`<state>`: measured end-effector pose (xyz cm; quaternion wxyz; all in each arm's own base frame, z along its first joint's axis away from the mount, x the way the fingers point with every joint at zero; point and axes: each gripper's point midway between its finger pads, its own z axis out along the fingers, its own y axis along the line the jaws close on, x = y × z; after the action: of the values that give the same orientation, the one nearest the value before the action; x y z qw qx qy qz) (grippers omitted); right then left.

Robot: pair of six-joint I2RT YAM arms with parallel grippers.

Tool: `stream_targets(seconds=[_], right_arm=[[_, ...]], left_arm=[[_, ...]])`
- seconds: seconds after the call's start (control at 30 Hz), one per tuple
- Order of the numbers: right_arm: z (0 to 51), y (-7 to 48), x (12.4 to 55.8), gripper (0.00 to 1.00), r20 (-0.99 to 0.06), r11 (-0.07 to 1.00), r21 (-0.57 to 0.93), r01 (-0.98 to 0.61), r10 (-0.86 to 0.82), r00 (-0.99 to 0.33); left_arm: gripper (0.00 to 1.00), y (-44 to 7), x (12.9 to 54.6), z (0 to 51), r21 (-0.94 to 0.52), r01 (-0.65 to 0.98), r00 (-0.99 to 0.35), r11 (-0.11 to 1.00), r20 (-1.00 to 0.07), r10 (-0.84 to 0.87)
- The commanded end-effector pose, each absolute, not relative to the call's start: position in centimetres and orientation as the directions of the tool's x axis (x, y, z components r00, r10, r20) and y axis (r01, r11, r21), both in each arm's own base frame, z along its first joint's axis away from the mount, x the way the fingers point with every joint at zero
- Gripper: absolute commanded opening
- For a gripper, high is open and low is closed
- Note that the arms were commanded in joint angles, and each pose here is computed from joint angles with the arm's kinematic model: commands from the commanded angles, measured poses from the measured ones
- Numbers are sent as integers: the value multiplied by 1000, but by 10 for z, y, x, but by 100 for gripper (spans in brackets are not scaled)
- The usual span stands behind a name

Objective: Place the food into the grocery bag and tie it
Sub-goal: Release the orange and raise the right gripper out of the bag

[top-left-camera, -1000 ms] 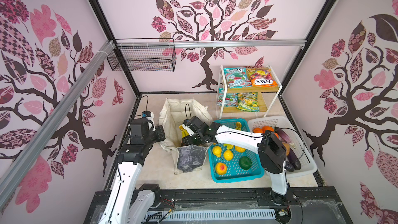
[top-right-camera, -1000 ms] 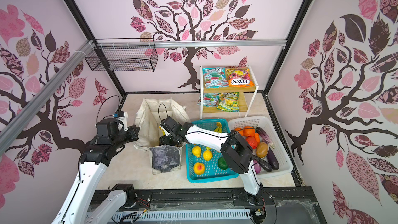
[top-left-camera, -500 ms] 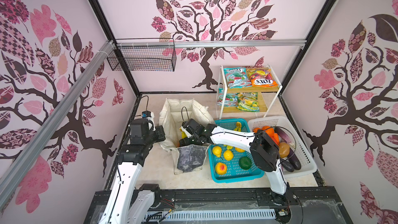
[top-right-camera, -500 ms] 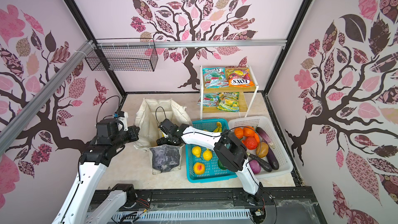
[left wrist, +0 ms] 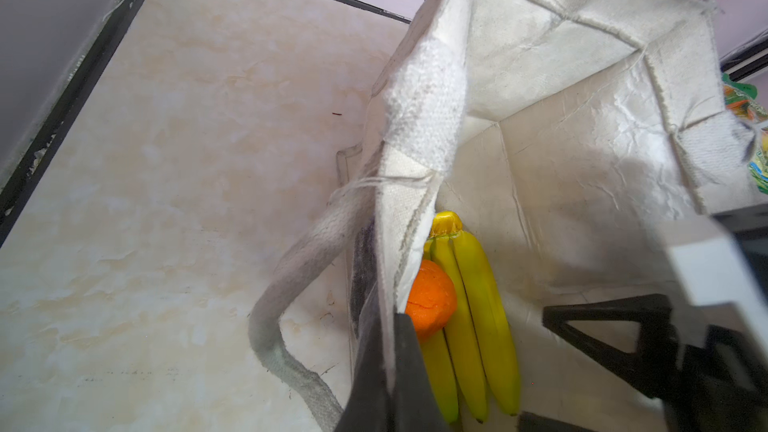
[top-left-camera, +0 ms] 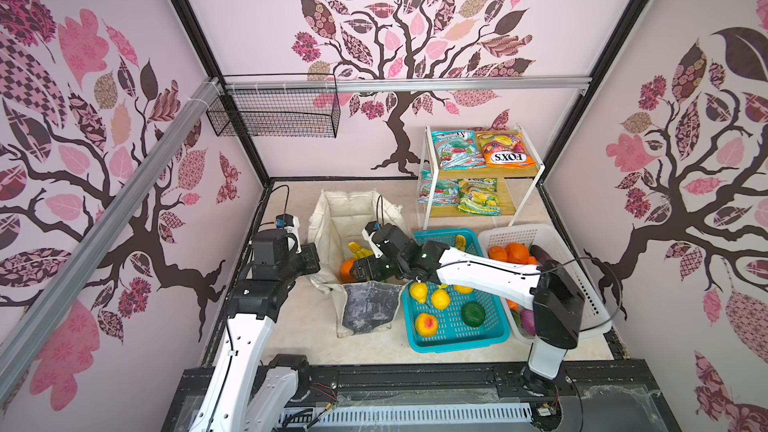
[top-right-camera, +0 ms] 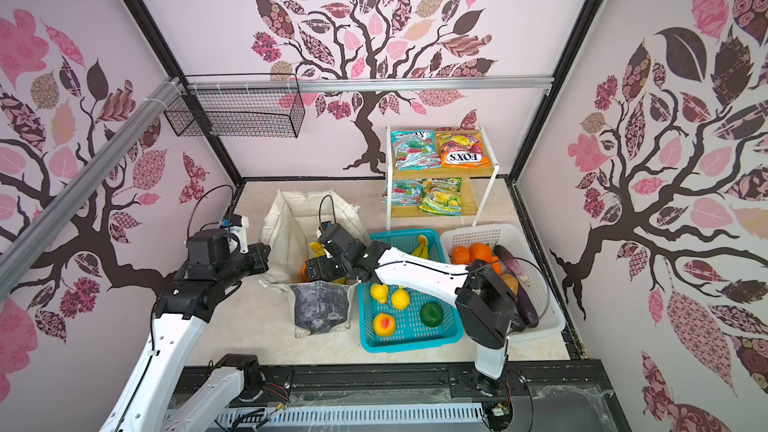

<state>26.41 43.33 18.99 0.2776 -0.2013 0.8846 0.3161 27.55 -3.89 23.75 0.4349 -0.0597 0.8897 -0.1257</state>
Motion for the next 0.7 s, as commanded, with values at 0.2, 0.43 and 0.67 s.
stream_targets(seconds=[0.2, 0.43, 0.67], right_arm=[[281, 366, 255, 99, -752, 732, 466, -497, 32, -658], [318, 315, 245, 100, -859, 755, 381, -534, 75, -507], [334, 273, 233, 100, -905, 784, 323, -530, 91, -417]], left_arm=[[0, -32, 272, 232, -246, -26, -613, 969, -762, -210], [0, -30, 272, 233, -244, -37, -607, 969, -765, -215], [0, -24, 271, 235, -229, -70, -596, 971, -771, -225]])
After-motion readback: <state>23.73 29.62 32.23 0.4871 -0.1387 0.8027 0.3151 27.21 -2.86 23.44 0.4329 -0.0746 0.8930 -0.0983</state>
